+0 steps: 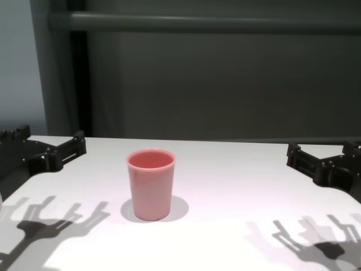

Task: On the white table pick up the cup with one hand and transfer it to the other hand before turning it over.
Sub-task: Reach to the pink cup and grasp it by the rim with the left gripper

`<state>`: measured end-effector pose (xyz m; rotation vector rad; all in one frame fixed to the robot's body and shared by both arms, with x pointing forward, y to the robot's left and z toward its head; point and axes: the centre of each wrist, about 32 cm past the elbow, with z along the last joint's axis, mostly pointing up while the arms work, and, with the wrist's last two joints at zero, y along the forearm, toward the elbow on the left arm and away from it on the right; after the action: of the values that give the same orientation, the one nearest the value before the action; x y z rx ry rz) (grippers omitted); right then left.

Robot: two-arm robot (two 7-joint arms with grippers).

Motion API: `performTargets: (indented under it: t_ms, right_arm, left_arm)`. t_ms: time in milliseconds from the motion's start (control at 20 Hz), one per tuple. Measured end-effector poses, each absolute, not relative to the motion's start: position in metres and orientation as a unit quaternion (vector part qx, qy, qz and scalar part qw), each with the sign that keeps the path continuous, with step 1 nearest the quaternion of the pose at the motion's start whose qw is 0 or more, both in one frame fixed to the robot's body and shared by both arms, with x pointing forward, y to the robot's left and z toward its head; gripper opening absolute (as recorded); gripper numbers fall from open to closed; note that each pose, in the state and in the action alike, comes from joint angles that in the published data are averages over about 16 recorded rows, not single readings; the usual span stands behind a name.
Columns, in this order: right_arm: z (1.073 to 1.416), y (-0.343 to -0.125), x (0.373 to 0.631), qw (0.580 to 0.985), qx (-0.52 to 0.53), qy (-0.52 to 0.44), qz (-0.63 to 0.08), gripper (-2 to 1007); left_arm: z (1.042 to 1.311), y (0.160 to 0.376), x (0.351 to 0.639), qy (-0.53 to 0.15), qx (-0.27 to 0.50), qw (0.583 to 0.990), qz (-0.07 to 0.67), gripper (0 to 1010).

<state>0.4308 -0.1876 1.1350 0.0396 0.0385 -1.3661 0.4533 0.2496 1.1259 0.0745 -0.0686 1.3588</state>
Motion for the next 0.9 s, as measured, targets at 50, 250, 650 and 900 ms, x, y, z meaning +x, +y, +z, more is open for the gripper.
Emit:
performTargets:
  t_ms: [50, 250, 650, 900]
  right_arm:
    - [1.135, -0.188, 0.431, 0.775, 0.018, 0.018, -0.631, 1000]
    - [1.135, -0.188, 0.431, 0.775, 0.018, 0.018, -0.631, 1000]
    - [1.135, -0.188, 0.431, 0.775, 0.018, 0.018, -0.631, 1000]
    - [1.135, -0.188, 0.431, 0.775, 0.018, 0.018, -0.631, 1000]
  left_arm:
    - [1.127, 0.251, 0.453, -0.034, 0.038, 0.779, 0.625, 1003]
    - [1.133, 0.256, 0.455, -0.048, 0.056, 0.790, 0.609, 1003]
    - [1.162, 0.273, 0.461, -0.109, 0.118, 0.822, 0.547, 1003]
    - [1.192, 0.282, 0.468, -0.166, 0.166, 0.840, 0.489, 1003]
